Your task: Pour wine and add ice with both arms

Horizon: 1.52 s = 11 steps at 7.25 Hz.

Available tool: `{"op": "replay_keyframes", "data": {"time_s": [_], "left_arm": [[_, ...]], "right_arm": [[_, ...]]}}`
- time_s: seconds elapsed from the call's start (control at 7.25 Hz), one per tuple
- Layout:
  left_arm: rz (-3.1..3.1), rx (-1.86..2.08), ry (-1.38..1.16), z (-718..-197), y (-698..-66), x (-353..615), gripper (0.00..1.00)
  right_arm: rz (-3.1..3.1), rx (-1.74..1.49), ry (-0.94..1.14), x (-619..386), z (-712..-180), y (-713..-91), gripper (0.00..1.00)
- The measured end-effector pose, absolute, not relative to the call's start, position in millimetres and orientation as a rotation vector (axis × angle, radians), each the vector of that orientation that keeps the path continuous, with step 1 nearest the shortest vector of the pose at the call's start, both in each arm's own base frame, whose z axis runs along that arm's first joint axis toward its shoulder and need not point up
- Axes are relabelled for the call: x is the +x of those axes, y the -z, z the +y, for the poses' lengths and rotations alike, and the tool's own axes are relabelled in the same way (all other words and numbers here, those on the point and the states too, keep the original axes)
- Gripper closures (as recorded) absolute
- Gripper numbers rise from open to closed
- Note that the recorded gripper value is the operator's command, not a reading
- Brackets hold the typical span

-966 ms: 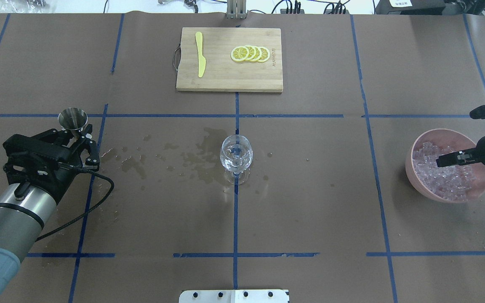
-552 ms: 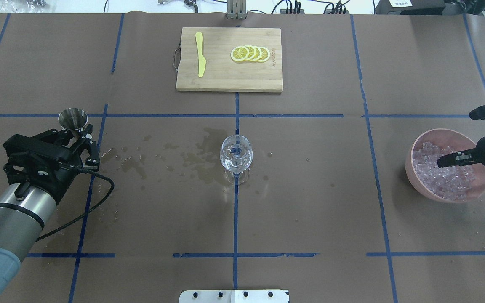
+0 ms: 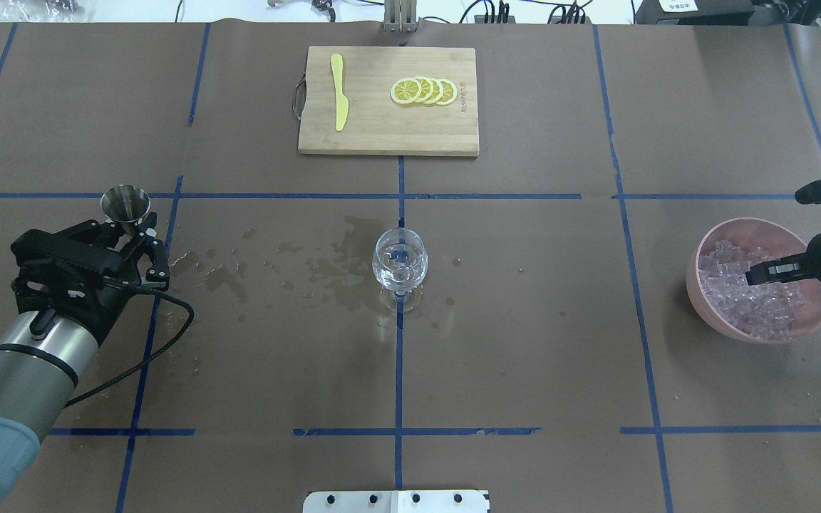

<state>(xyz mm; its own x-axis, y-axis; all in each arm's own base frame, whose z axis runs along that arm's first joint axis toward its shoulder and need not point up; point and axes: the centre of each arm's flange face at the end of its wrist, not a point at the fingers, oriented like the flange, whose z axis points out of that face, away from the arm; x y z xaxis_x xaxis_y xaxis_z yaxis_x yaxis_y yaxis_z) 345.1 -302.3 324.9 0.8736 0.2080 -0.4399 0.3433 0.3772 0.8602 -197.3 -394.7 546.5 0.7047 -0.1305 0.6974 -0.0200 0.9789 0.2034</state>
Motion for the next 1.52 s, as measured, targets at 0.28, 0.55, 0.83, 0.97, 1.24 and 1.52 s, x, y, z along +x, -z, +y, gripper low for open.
{"op": "replay_keyframes", "data": {"time_s": [0.28,0.55,0.83,0.97,1.24,1.52], "left_arm": [[0.532,1.197,0.091,-302,-325,346,1.0],[0.532,1.197,0.091,-302,-325,346,1.0],[0.532,1.197,0.09,-302,-326,347,1.0],[0.533,1.197,0.091,-302,-325,347,1.0],[0.535,1.197,0.092,-302,-324,348,1.0],[0.541,1.189,0.105,-304,-334,355,1.0]], "right_arm": [[-0.784,0.197,0.06,-197,-394,-548,0.52],[-0.783,0.196,0.06,-197,-394,-549,0.87],[-0.781,0.196,0.059,-196,-394,-550,1.0],[-0.78,0.199,0.06,-196,-394,-549,1.0],[-0.797,0.214,0.066,-191,-390,-536,1.0],[-0.834,0.228,0.066,-176,-380,-513,1.0]]}}
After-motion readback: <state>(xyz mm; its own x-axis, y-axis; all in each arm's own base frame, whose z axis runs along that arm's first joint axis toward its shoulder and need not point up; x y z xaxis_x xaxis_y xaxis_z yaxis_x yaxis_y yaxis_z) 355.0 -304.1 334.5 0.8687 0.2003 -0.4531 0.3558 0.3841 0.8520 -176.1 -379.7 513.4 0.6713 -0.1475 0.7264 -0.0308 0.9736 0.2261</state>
